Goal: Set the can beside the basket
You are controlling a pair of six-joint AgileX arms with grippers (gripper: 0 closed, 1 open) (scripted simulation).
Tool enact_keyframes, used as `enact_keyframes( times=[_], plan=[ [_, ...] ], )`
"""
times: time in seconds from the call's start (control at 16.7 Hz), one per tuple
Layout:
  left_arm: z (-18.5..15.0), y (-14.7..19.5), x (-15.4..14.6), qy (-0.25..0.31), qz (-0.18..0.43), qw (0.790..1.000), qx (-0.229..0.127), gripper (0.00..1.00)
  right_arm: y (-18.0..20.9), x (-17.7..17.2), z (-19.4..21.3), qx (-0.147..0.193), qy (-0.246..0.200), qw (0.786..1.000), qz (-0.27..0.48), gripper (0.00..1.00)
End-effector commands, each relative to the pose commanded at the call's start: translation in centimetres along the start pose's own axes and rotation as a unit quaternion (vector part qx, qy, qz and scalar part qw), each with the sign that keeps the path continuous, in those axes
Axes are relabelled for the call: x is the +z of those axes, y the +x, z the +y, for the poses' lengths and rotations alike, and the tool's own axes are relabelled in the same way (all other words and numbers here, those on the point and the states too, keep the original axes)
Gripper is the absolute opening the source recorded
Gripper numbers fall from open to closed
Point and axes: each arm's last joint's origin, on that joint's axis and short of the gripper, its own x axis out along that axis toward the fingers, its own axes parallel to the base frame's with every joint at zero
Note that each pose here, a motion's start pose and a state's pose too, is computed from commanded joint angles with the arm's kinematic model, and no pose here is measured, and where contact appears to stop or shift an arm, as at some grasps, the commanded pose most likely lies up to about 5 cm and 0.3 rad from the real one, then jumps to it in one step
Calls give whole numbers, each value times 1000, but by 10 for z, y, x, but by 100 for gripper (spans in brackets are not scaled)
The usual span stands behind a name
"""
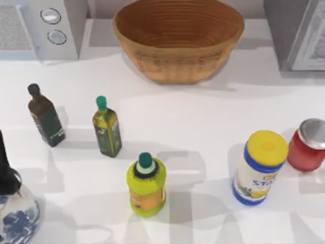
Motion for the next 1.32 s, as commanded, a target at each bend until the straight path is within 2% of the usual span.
enact_keyframes(
  times=[0.18, 0.36, 0.54, 0.72, 0.84, 0.96, 1.14, 1.32],
  plan=[
    [0, 0, 2, 3, 3, 1000, -1, 100, 0, 0, 0, 0, 0, 1000, 0, 100],
    [0, 1, 20, 27, 30, 999, -7, 100, 0, 0, 0, 0, 0, 1000, 0, 100],
    [2, 9, 50, 72, 88, 994, -6, 100, 0, 0, 0, 0, 0, 1000, 0, 100],
    [9, 29, 81, 128, 178, 976, -5, 100, 0, 0, 0, 0, 0, 1000, 0, 100],
    [16, 50, 99, 167, 251, 953, -10, 100, 0, 0, 0, 0, 0, 1000, 0, 100],
    [25, 78, 112, 203, 329, 922, -25, 100, 0, 0, 0, 0, 0, 1000, 0, 100],
    [45, 126, 120, 245, 441, 861, -66, 100, 0, 0, 0, 0, 0, 1000, 0, 100],
    [69, 174, 113, 270, 532, 793, -122, 100, 0, 0, 0, 0, 0, 1000, 0, 100]
  ],
)
